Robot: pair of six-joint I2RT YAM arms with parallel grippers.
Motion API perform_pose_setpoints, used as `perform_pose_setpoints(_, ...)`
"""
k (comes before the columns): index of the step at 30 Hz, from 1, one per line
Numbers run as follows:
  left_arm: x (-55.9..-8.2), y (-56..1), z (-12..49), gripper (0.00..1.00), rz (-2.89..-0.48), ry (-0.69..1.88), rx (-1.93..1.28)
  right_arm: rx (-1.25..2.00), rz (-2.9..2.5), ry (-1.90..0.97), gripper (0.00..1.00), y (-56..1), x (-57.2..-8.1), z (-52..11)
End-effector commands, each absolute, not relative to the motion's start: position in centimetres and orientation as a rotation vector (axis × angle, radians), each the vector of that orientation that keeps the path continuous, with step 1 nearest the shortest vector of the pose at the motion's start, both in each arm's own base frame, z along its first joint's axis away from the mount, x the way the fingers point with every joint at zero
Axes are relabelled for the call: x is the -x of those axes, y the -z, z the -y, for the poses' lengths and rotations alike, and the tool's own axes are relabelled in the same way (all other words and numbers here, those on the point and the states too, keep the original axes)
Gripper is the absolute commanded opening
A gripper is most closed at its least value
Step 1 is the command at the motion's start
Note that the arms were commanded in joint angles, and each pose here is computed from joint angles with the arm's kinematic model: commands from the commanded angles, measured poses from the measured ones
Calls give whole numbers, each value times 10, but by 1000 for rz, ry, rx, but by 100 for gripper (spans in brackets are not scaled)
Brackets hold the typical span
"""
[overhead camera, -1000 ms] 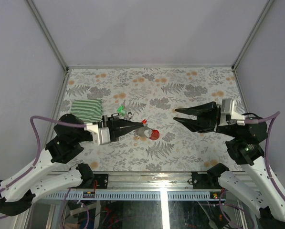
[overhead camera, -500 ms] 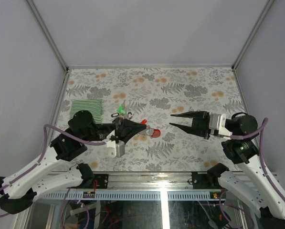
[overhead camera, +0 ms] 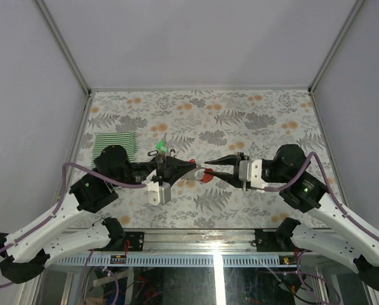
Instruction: Put the keys on the keyring
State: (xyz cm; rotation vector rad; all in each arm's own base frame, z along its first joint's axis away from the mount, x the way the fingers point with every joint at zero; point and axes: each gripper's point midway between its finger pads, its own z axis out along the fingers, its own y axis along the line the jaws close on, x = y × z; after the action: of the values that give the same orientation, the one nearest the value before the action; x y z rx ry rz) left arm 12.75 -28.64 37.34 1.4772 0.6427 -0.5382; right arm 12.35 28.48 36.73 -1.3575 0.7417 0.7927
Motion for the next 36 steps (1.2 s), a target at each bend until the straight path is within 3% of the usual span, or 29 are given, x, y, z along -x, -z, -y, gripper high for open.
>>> perform_pose_setpoints(1, -127, -402, 284, 0, -619, 527, -1419, 1313, -692, -668, 33, -396, -135, -285)
perform_pose_setpoints(21, -131, -399, 286, 0, -667, 539, -1427, 1337, -687, -680, 26, -397, -131, -301)
perform_pose_setpoints(30, -129, -402, 284, 0, -679, 556, -1416, 1334, -681, -705, 0, -400, -125, -300)
perform_pose_setpoints(36, -102, -426, 273, 21, -626, 680, -1341, 1314, -719, -851, 0, -403, -107, -297)
